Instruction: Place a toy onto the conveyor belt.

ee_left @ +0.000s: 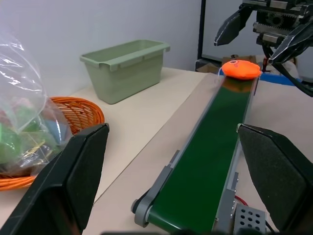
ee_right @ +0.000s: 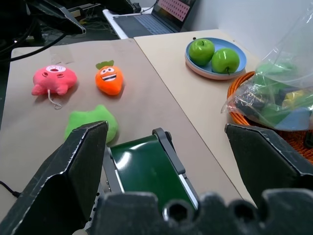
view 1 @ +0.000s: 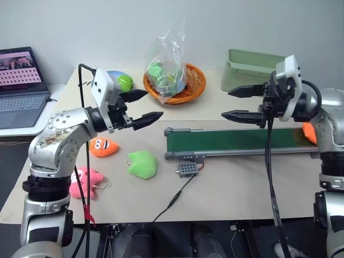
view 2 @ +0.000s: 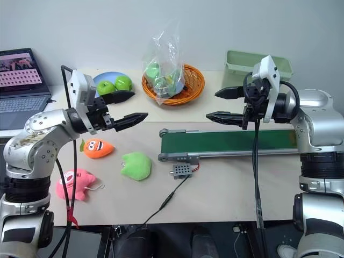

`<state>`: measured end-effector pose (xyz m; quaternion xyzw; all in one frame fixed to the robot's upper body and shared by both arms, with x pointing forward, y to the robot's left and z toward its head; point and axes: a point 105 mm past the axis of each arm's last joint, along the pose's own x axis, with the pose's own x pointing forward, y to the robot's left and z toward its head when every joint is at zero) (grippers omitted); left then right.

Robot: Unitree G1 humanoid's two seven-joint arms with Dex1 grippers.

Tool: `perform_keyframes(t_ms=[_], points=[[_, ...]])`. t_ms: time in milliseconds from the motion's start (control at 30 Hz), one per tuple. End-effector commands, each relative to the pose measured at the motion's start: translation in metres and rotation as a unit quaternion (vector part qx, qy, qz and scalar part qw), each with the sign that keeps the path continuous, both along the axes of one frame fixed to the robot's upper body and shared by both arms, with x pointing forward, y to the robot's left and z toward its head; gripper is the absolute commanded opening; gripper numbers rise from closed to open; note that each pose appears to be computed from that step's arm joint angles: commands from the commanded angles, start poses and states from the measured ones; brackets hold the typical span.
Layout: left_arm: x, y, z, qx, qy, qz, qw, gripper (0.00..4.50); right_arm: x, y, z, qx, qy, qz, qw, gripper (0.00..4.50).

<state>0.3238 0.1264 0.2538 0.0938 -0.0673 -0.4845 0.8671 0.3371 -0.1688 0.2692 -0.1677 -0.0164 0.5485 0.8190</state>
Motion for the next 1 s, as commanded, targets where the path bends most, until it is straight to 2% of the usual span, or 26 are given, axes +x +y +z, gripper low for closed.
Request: perform_keyframes(t_ms=[33, 1000], points=[[-0.003, -0.003, -0.001, 0.01, -0.002, -0.016, 1.0, 4.48, -0.004, -0.005, 0.02, 0.001, -0.04, -0.002, 0.999, 4.5], [-0.001, -0.003, -0.012, 0.033, 0.016, -0.024, 0.999, 4.48, -0.003, 0.001, 0.02, 0.001, -0.035, 0.002, 0.999, 4.5]])
